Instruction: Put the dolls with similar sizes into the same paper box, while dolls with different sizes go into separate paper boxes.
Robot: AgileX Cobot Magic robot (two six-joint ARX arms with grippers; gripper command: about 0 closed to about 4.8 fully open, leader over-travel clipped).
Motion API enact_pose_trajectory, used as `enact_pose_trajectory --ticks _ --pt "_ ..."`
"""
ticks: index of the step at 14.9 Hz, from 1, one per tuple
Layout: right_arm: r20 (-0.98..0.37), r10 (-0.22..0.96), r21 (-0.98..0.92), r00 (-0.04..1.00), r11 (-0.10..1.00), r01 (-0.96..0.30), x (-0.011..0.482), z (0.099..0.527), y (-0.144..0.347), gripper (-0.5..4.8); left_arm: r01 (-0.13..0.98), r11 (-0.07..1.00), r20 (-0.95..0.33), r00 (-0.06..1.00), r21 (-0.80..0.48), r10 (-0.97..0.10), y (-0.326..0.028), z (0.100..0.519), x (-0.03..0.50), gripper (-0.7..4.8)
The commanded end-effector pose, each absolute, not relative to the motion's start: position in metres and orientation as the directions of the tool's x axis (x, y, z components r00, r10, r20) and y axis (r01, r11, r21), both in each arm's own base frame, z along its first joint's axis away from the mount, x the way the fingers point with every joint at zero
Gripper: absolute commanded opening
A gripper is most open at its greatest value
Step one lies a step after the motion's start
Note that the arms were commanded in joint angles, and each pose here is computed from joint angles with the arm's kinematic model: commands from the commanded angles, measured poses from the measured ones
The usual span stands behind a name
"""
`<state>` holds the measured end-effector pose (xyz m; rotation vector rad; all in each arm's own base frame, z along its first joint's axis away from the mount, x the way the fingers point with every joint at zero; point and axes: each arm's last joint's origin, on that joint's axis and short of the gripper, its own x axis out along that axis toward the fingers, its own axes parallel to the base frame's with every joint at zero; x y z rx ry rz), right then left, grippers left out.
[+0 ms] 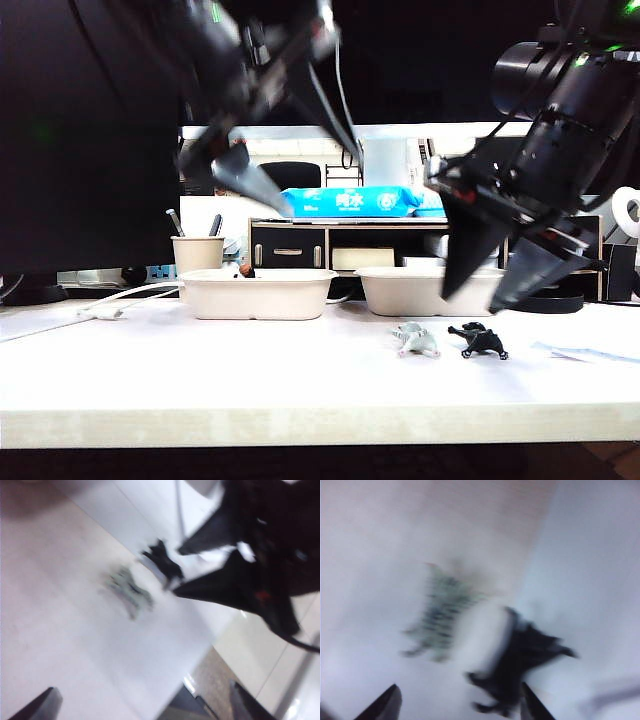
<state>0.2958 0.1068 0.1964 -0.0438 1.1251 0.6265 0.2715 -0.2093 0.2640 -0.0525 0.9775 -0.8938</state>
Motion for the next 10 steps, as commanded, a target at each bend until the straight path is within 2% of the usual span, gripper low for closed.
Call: enact_pose_trajectory --ticks 1,4,8,10 --pt "-0.868 0.398 0.223 0.297 0.847 -0.483 0.296 0.197 0.105 3.65 0.628 0.647 -0.696 0.225 -0.432 -0.682 -0.212 0.256 0.269 4.79" --pt "-0.887 0.334 0.164 0.317 0.873 -0.460 0.297 0.194 0.104 3.72 0.635 0.642 -0.682 0.238 -0.429 -0.692 -0.213 0.257 0.270 4.79" --pt "-0.904 0.325 0.176 0.279 0.875 -0.450 0.304 0.176 0.106 3.67 0.635 0.642 -0.685 0.235 -0.430 -0.690 -0.213 0.257 0.270 4.79" --pt "-0.896 0.365 0.234 0.252 0.871 -0.433 0.306 0.168 0.109 3.67 0.635 0.643 -0.684 0.236 -0.429 -0.690 -0.213 0.257 0.270 4.79"
